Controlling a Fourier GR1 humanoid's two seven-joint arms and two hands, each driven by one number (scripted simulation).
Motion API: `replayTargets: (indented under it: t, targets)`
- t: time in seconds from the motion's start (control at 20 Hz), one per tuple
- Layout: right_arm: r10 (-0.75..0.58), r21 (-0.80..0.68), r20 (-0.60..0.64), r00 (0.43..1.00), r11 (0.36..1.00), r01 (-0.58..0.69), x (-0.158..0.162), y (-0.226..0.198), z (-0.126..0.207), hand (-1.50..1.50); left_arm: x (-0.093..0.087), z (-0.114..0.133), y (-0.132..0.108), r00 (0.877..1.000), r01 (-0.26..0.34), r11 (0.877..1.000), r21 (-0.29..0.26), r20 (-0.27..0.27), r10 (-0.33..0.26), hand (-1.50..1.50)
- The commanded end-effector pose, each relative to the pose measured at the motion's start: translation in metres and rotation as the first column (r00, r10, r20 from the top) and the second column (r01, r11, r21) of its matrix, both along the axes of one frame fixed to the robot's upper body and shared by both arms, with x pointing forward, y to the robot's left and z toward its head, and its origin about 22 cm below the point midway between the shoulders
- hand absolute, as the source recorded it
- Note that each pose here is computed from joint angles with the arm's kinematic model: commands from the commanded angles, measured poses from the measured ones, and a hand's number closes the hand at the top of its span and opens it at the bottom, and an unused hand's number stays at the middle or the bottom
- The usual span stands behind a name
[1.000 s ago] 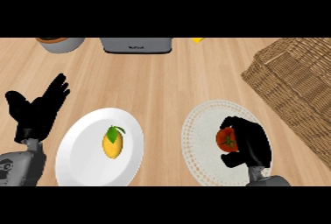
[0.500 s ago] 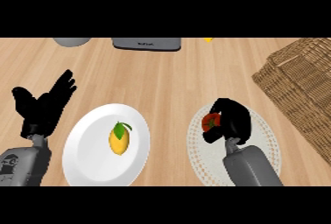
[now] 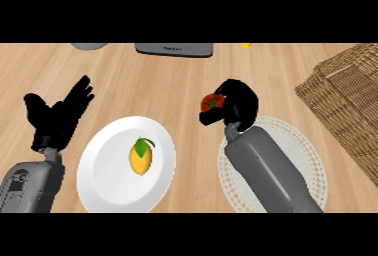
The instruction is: Pick the tomato from the placemat and place it in the basket
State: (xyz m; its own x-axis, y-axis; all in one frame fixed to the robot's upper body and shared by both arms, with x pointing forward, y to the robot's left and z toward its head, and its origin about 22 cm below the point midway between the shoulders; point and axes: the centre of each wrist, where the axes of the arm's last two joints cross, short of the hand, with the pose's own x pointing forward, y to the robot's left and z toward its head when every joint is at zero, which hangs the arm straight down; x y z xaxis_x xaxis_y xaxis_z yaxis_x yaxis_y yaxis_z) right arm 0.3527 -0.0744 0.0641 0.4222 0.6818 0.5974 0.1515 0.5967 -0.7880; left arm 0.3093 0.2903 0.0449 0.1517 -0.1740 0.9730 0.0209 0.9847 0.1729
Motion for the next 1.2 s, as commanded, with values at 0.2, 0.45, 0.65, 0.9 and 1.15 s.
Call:
replayTargets:
  t: [0.2,0.45,0.65,0.9,1.15]
  targets:
    - [-0.069,0.087,0.416,0.907,0.996,0.036,0.015,0.052,0.072,1.50,0.002,0.005,-0.004,1.000,-0.019,1.000,0.008,-0.003,0.019,0.00]
    - [-0.157,0.074,0.455,0.876,0.988,0.138,0.024,0.064,0.104,1.50,-0.014,-0.012,0.016,0.997,-0.064,0.998,0.010,-0.036,0.064,0.00]
    - [-0.209,0.045,0.451,0.868,0.976,0.212,0.033,0.069,0.141,1.50,-0.014,-0.017,0.027,0.997,-0.071,0.997,0.004,-0.024,0.071,0.00]
    - [-0.259,0.009,0.472,0.843,0.957,0.289,0.054,0.055,0.173,1.50,-0.017,-0.010,0.022,0.998,-0.061,0.998,0.003,-0.017,0.061,0.00]
    - [-0.324,-0.018,0.486,0.812,0.925,0.380,0.070,0.019,0.186,1.50,-0.027,-0.006,0.031,0.997,-0.074,0.997,0.012,-0.033,0.075,0.00]
